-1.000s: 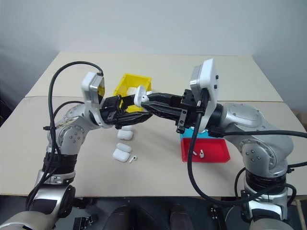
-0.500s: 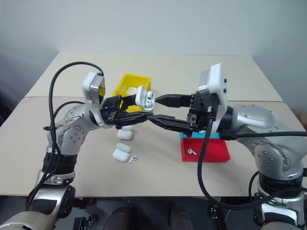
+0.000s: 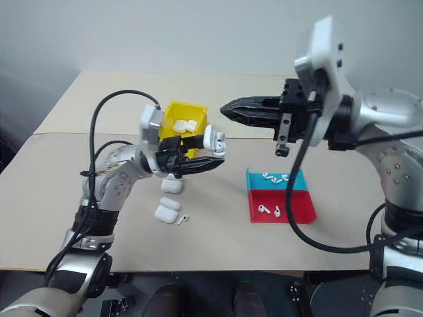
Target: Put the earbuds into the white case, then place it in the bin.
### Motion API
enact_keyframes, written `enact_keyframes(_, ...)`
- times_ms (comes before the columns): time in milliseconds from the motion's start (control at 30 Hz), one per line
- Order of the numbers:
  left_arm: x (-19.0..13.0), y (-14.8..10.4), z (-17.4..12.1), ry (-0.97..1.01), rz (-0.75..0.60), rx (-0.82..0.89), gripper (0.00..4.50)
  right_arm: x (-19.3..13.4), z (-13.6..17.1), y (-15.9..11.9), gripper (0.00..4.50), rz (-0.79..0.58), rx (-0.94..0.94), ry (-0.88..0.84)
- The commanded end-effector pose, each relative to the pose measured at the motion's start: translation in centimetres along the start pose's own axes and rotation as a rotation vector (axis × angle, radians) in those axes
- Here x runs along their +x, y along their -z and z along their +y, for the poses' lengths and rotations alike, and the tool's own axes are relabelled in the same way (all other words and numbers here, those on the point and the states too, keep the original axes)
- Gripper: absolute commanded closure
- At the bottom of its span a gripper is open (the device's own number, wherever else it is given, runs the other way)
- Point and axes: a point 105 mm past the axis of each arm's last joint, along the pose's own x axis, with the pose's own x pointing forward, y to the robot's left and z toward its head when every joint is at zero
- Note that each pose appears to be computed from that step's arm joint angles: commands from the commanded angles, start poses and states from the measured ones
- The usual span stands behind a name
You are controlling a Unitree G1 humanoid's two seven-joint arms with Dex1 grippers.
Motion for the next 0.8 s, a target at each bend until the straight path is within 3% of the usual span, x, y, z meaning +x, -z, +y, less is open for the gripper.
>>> enact_keyframes(33, 0.8, -0.9, -0.1, 0.021, -0.015, 0.063, 1.69, 1.0, -0.5, -1.2, 4.48, 0.062, -0.161, -0.059)
enact_keyframes(267, 1.2, -0.9, -0.2, 0.035, -0.026, 0.082, 1.69, 4.5, -1.0, -0.5, 4.48, 0.205, -0.377, -0.188)
enact_keyframes(533, -0.1, -1.7, 0.4, -0.06, -0.048, 0.13, 1.69, 2.5, -0.9, 1.2, 4.48, 0.299, -0.445, -0.287)
enact_keyframes(700, -1.3, -2.6, 0.4, -0.171, -0.1, 0.156, 1.69, 1.9, -1.5, 1.0, 4.48, 0.225, -0.37, -0.181)
enact_keyframes(800, -1.9, -3.0, 1.0, -0.296, -0.103, 0.181, 1.69, 1.3, -3.9, -0.3, 4.48, 0.102, -0.216, 0.026)
